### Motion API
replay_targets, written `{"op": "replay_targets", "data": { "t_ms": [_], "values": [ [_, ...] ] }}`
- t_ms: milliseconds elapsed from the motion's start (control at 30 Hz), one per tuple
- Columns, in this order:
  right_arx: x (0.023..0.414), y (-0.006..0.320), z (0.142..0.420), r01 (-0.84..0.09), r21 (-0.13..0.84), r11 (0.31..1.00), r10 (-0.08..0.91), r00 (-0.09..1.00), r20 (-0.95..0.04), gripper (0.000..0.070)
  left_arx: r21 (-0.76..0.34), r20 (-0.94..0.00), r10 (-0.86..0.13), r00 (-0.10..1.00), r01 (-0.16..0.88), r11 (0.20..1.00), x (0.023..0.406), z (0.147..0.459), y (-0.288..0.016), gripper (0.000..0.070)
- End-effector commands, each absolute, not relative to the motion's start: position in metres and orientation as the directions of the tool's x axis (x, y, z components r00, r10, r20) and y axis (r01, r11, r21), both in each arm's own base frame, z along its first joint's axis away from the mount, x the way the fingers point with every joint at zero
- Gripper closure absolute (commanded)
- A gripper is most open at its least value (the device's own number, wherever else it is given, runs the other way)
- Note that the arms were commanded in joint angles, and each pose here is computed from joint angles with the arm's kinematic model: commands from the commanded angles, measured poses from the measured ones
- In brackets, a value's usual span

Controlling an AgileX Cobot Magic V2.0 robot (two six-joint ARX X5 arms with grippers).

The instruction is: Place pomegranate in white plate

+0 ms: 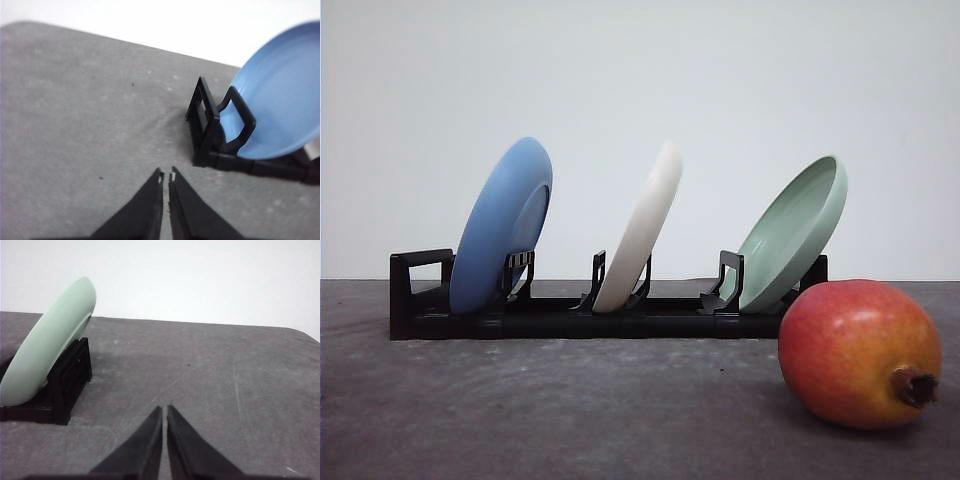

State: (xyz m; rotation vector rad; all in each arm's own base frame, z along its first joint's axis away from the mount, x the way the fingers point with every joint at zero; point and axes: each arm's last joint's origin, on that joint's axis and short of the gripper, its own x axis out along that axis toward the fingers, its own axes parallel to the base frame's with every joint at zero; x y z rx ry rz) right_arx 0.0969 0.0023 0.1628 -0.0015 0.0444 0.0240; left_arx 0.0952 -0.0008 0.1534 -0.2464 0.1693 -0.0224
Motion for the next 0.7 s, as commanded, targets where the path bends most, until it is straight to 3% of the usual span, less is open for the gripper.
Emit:
{"op": "replay_targets", "data": {
  "t_ms": [0,167,300,400,533,667],
  "values": [
    [0.097,0.003,0.162,-0.029,0.046,0.999,0.031,0.999,-0.042,0.0689,-0.387,-0.177,-0.045,0.983,-0.027,0.922,0.096,0.149,-0.001,0.07],
    [0.097,0.002,0.167,-0.028,0.233,0.972,0.028,1.0,0.005,0.069,-0.585,-0.115,-0.055,0.992,-0.023,0.811,0.097,0.156,-0.001,0.07],
    [0.094,0.002,0.182,-0.053,0.35,0.935,0.032,0.997,0.067,0.069,-0.602,0.024,-0.075,0.997,0.074,0.795,0.095,0.175,-0.002,0.07],
    [0.09,0.002,0.199,-0.069,0.397,0.915,0.032,0.995,0.099,0.069,-0.592,0.073,-0.069,0.995,0.099,0.8,0.091,0.194,-0.001,0.0699],
    [0.079,0.002,0.224,-0.066,0.415,0.907,0.035,0.996,0.081,0.0691,-0.558,0.042,-0.028,0.999,0.047,0.829,0.08,0.221,0.0,0.0698],
    [0.066,0.003,0.247,-0.054,0.414,0.909,0.065,0.998,-0.013,0.0691,-0.457,-0.048,0.018,0.999,-0.038,0.889,0.066,0.251,0.001,0.0698]
  ]
}}
